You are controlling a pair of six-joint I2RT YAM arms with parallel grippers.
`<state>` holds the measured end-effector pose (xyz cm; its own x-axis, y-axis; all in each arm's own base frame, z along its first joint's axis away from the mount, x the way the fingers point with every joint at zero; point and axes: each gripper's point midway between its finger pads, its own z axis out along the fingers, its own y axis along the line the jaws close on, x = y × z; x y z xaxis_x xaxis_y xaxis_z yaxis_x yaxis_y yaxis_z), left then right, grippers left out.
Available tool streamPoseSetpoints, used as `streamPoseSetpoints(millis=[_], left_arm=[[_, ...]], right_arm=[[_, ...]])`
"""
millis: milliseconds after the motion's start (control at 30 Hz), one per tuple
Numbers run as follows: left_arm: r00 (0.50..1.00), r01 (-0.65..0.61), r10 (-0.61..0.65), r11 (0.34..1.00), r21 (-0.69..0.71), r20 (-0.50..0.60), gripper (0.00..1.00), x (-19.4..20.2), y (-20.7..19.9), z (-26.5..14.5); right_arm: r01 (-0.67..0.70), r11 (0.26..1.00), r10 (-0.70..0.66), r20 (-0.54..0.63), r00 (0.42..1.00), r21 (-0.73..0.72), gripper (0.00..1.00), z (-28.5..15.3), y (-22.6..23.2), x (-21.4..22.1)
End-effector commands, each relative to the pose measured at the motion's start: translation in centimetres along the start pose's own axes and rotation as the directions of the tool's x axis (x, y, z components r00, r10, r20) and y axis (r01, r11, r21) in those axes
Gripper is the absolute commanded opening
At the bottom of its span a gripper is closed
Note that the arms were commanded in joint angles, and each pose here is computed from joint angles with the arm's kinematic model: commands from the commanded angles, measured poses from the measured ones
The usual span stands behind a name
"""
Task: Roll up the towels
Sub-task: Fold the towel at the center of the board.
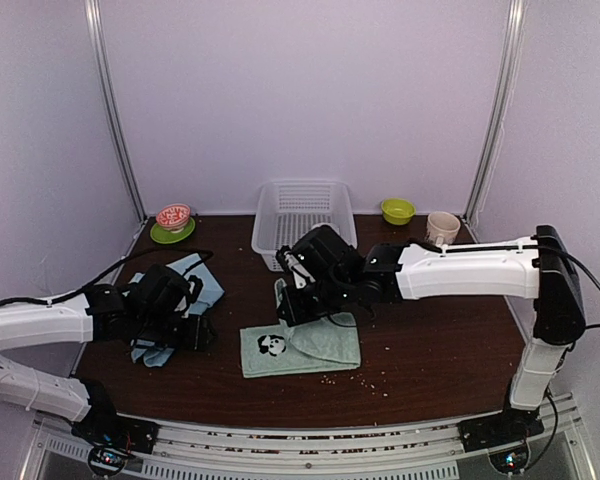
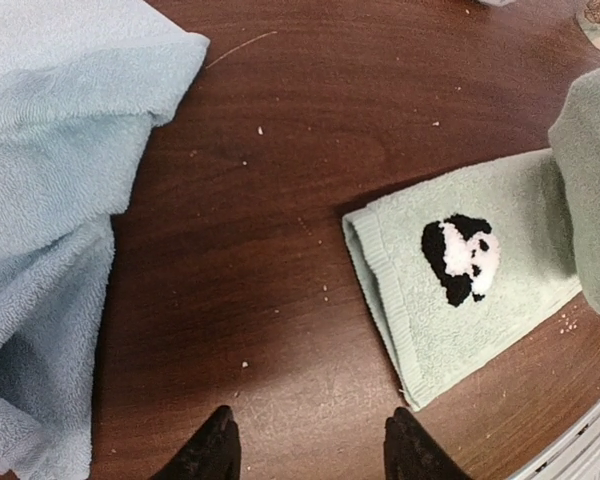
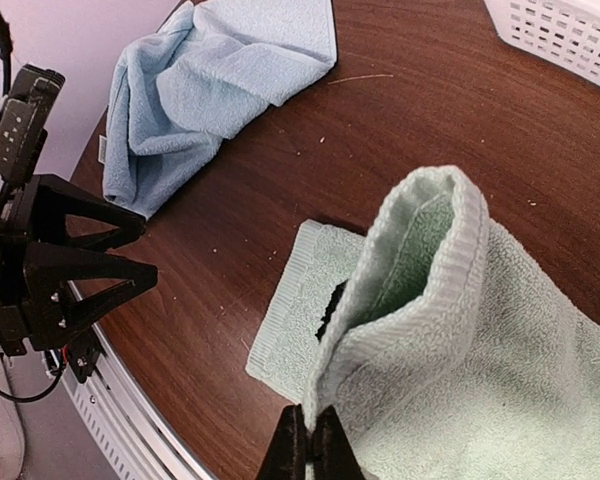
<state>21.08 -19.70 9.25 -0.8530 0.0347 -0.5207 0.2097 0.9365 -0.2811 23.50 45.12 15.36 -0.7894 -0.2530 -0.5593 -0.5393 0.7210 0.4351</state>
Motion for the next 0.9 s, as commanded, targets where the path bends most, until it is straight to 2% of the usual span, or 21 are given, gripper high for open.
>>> streamPoseSetpoints(millis=[0, 467, 867], left_arm=[[1.000, 0.016, -0.016, 1.000, -0.004, 0.019, 0.50, -0.2, 0.3, -0.1], [1.000, 0.017, -0.017, 1.000, -0.008, 0.011, 0.50, 0.0, 0.4, 0.1], [1.000, 0.021, -0.021, 1.000, -0.013, -0.005, 0.50, 0.5, 0.6, 0.4]], right_arm=[[0.024, 0.999, -0.025, -0.008, 1.000, -0.044, 0.00, 0.5, 2.0, -0.1], [0.043, 0.996, -0.044, -0.023, 0.999, -0.077, 0.00, 1.4, 4.2, 0.0], [0.018, 0.999, -0.021, -0.118, 0.993, -0.029, 0.00, 4.6, 2.8, 2.7]])
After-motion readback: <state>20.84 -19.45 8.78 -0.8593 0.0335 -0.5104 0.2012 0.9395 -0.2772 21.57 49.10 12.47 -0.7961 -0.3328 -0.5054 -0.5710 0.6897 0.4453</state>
